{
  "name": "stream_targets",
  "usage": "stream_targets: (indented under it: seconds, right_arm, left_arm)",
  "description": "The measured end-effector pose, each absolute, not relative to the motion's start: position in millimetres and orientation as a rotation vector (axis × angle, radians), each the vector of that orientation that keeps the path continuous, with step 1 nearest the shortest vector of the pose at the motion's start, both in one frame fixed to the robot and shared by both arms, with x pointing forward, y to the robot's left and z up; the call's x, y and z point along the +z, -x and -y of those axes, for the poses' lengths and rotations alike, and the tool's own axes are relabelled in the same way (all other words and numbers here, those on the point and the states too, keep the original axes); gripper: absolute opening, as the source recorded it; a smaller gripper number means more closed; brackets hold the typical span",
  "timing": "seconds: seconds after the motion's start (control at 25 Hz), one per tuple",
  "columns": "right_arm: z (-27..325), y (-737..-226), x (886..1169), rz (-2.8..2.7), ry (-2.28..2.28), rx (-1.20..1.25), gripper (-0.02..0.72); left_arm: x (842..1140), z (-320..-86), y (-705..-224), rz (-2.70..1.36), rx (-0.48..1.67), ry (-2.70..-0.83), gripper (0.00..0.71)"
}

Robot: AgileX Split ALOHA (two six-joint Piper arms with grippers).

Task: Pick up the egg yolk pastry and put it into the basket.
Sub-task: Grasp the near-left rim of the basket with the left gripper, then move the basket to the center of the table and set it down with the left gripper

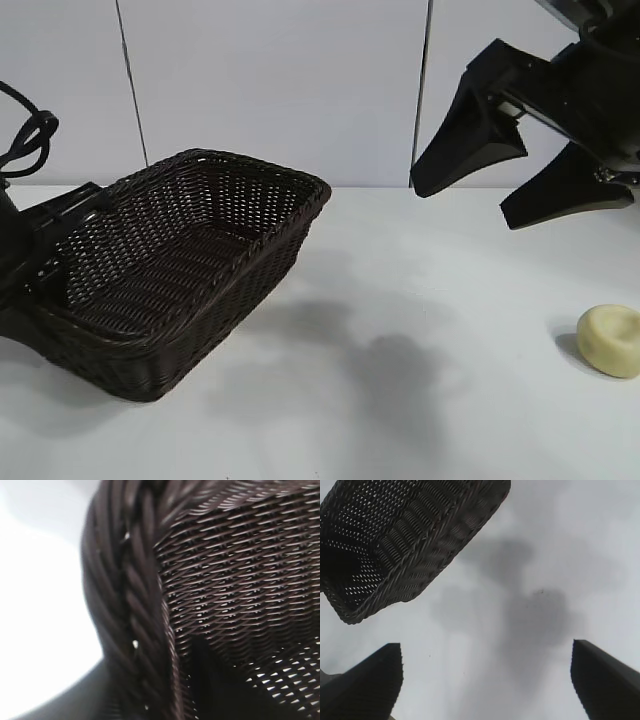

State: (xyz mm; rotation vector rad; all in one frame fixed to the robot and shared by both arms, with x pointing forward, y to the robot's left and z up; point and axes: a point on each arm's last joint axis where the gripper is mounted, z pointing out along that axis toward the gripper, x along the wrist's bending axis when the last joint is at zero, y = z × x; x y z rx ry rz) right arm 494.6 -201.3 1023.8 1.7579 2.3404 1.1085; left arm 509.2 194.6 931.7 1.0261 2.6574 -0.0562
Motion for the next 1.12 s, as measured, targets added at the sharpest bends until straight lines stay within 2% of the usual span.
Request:
stream_targets:
  seconds: [0.28,0.64,0.88,1.0,1.12]
  right_arm:
    - [201.2,-494.0,1023.6,-2.35,-1.757,1.104,0.653]
    - [201.2,-493.8,1023.5,-2.351,-1.757,1.104,0.653]
    - [201.3,-494.0,1023.6,-2.349,-1.756,1.104,0.653]
    - [201.3,-494.0,1023.6,-2.349,-1.756,1.104,0.653]
    - [201.3,-494.0,1023.6,-2.349,-1.756,1.104,0.653]
  left_arm:
    - [937.0,-193.1,-511.2,-2.689,-0.07,-0.996,0.099]
    - [977.3,-187.9,-526.8,-2.629,-0.079,-1.03,0.099]
    - [994.3,-184.8,-538.4,-2.478,-0.108,-1.2,0.099]
    - [998.4,-194.4,-543.8,-2.418,-0.158,-1.26,0.099]
    - [1003.6,-208.6,-548.0,-2.333,-0.185,-1.4,0.099]
